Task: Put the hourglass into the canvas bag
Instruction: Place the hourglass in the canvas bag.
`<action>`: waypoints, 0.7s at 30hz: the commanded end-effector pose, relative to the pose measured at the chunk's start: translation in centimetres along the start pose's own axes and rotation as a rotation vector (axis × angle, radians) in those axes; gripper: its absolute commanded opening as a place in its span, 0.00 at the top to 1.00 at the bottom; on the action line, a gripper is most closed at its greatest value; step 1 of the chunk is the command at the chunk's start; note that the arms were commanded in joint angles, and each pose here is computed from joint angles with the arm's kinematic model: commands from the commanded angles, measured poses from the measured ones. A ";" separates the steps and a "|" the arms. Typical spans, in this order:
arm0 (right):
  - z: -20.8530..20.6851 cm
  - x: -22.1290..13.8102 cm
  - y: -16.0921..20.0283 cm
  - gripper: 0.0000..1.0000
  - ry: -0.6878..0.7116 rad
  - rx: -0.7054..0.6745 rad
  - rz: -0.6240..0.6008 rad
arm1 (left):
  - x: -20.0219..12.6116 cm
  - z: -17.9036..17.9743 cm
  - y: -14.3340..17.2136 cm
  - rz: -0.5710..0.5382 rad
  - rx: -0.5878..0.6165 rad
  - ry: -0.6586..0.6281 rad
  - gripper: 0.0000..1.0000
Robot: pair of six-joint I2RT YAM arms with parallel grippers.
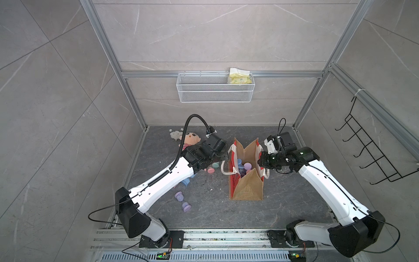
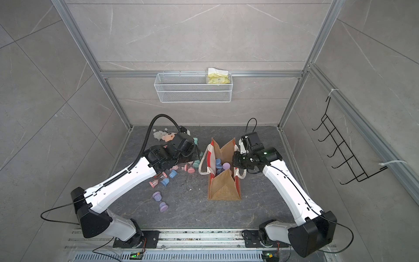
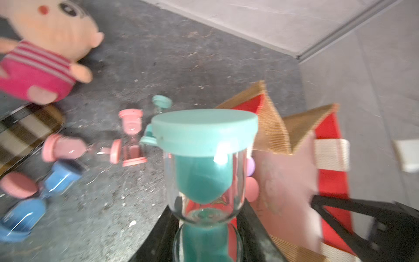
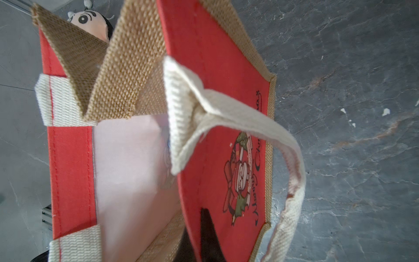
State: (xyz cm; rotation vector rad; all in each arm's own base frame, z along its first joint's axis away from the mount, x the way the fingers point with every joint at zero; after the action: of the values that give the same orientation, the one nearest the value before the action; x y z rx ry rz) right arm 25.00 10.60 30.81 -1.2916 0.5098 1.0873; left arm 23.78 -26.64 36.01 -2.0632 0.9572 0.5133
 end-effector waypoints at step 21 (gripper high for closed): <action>1.0 -5.1 -2.6 1.00 -0.007 0.055 -0.192 | 6.4 -6.7 5.6 0.229 0.276 0.226 1.00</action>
State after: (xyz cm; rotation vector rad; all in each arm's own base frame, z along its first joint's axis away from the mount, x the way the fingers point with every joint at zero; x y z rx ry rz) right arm 24.99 10.39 33.43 -1.2604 0.4959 1.0141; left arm 23.80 -37.95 32.91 -1.8156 1.3754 0.2884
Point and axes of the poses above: each gripper's point midway between its finger pads, its own x axis out along the fingers, its own z axis along the line the jaws close on, y = z × x, the point moved 10 cm from there along -x, back along the fingers, and after that the axes turned 15 degrees about -x, right-handed, at the moved point
